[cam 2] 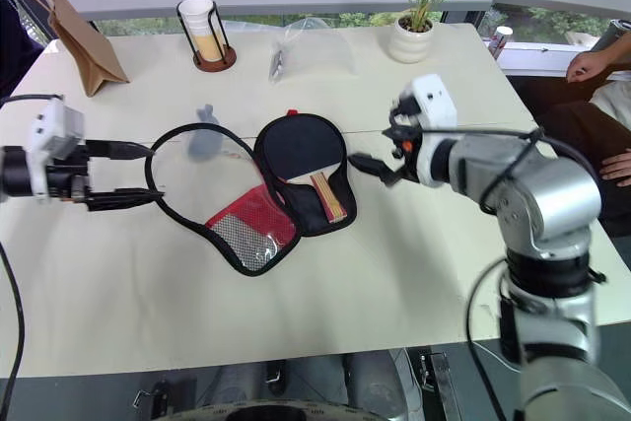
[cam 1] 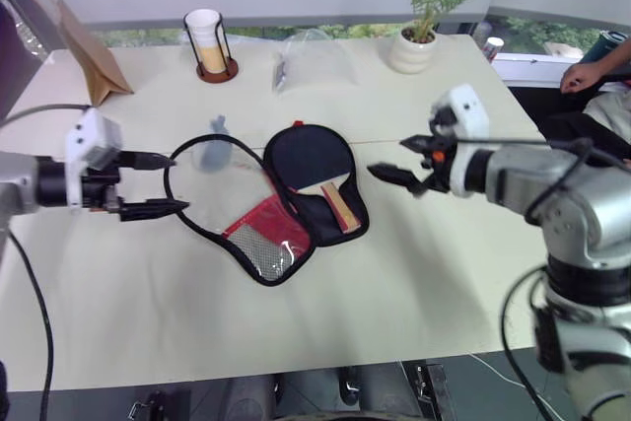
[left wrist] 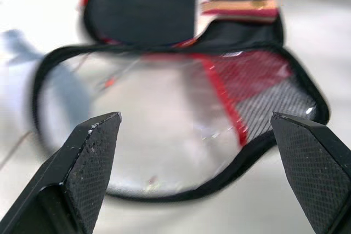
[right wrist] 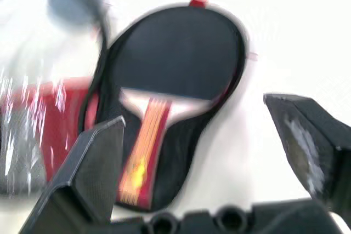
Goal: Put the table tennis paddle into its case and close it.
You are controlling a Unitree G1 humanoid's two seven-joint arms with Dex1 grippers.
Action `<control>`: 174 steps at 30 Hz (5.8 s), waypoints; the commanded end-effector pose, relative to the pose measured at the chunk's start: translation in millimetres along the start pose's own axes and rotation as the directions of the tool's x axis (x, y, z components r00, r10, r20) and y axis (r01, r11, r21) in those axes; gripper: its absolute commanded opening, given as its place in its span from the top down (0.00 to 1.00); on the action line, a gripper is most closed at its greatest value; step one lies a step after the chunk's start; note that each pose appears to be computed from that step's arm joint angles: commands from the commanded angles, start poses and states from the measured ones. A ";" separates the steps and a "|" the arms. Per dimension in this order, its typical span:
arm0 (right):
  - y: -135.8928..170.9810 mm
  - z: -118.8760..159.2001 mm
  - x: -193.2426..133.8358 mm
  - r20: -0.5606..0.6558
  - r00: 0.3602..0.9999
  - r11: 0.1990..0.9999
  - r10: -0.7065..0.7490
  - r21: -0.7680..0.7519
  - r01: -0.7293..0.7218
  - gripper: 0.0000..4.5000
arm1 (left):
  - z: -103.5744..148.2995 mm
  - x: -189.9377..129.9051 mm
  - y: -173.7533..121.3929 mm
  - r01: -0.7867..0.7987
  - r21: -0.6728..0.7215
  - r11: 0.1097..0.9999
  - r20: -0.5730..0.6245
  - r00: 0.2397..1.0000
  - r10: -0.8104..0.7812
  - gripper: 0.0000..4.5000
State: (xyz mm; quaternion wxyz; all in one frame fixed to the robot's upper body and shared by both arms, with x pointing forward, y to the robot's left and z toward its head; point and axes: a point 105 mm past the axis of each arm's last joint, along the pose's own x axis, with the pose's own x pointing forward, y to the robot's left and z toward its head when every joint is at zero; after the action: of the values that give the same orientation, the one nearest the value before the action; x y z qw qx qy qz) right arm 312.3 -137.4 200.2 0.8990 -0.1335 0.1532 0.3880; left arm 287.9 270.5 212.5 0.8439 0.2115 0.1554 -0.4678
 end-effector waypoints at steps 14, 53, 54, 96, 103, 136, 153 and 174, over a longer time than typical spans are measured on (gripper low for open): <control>13.3 14.7 -13.5 0.072 0.971 0.947 0.228 -0.247 -0.204 0.02 | -86.8 -29.2 8.8 -0.107 0.060 0.992 -0.209 0.971 0.117 0.00; -5.8 34.4 -32.9 0.162 0.987 0.979 0.002 -0.201 0.030 0.02 | 53.7 252.3 -16.7 0.015 0.163 0.987 0.306 0.950 -0.065 0.00; -4.1 30.4 -28.6 0.148 0.989 0.987 0.014 -0.162 0.010 0.02 | 52.4 252.0 -18.8 0.034 0.173 0.984 0.300 0.950 -0.085 0.00; 35.9 -78.7 83.6 -0.205 0.891 0.827 0.406 0.498 -0.262 0.77 | 59.2 95.3 -5.7 -0.172 0.009 0.985 0.421 0.894 0.152 0.00; 46.6 -85.4 75.6 -0.201 0.875 0.783 0.439 0.564 -0.263 0.99 | 60.6 97.3 -4.1 -0.180 0.007 0.984 0.429 0.889 0.160 0.00; 108.0 -119.3 -7.0 -0.167 0.894 0.633 0.416 0.759 -0.153 0.99 | 57.6 101.0 -8.0 -0.161 0.022 0.987 0.415 0.899 0.138 0.00; 65.0 -79.5 -12.2 -0.162 0.955 0.706 0.249 0.705 -0.065 0.01 | 40.4 94.9 -10.9 -0.143 0.030 0.989 0.355 0.926 0.124 0.00; 51.7 -0.2 62.2 0.145 0.898 0.894 0.416 -0.248 -0.375 0.01 | -10.1 78.9 -0.7 -0.085 0.155 0.984 0.111 0.991 0.068 0.00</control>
State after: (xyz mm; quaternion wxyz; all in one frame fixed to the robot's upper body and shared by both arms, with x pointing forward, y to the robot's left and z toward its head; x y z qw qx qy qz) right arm 311.5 -70.4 167.5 0.7989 -0.1384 0.0782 0.5801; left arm 324.4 221.3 158.5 0.8537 0.2404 0.0847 -0.4542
